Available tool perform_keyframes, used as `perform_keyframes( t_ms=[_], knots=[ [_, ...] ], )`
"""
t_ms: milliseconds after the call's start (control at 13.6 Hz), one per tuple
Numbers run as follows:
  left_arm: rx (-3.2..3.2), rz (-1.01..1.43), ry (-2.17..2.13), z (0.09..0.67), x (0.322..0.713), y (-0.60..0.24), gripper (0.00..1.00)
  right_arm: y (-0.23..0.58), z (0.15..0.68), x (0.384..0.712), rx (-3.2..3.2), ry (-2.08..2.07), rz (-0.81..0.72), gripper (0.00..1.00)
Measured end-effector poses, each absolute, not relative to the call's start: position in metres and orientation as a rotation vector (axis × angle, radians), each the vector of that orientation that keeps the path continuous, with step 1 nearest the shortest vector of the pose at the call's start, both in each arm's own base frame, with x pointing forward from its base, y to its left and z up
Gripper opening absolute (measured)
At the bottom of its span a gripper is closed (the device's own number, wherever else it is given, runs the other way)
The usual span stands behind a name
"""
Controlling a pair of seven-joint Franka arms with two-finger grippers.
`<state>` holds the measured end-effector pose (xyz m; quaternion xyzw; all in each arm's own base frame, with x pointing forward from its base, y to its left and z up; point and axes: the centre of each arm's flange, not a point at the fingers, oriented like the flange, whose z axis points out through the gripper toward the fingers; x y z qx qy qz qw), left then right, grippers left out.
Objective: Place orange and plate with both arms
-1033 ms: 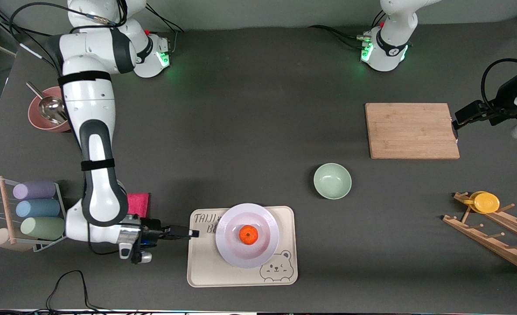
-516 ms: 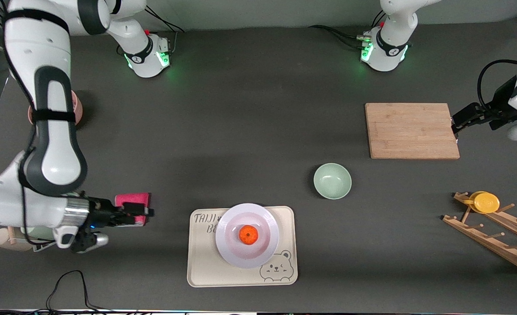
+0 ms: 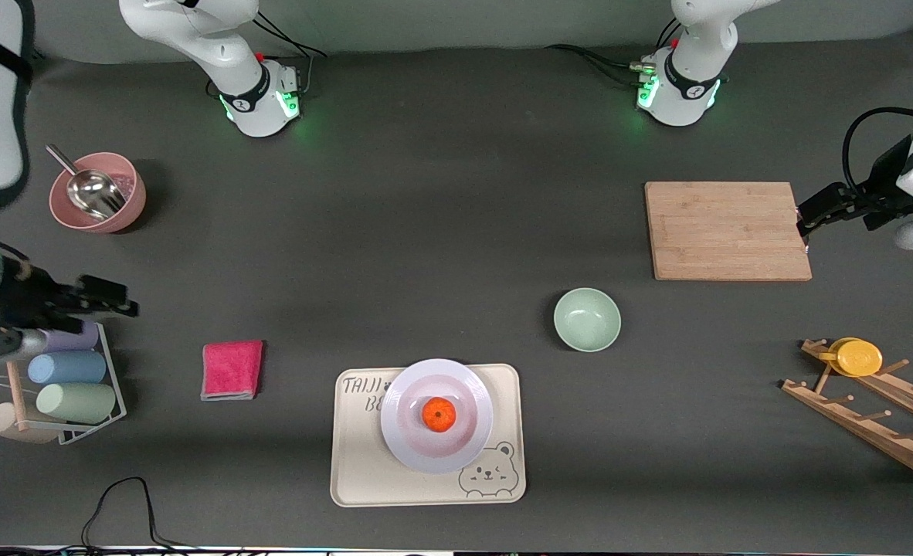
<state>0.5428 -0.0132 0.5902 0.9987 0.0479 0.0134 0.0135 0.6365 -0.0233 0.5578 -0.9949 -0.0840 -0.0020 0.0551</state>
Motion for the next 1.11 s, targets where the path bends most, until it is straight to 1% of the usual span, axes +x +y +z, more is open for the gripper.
perform_keyframes(
  t_ms=[221, 369, 590, 1107],
  knots=[
    [3.11, 0.039, 0.149, 0.589, 0.544, -0.013, 1.0, -0.027, 0.59, 0.597, -3.096, -0.195, -0.018, 1.0],
    [3.11, 0.042, 0.143, 0.589, 0.544, -0.015, 1.0, -0.028, 0.6, 0.581, -3.124, -0.189, -0.025, 1.0],
    [3.111, 0.045, 0.135, 0.589, 0.544, -0.018, 1.0, -0.031, 0.604, 0.574, -3.155, -0.193, -0.026, 1.0],
    [3.112, 0.045, 0.135, 0.589, 0.544, -0.018, 1.0, -0.032, 0.599, 0.573, -3.158, -0.183, -0.01, 1.0]
  ],
)
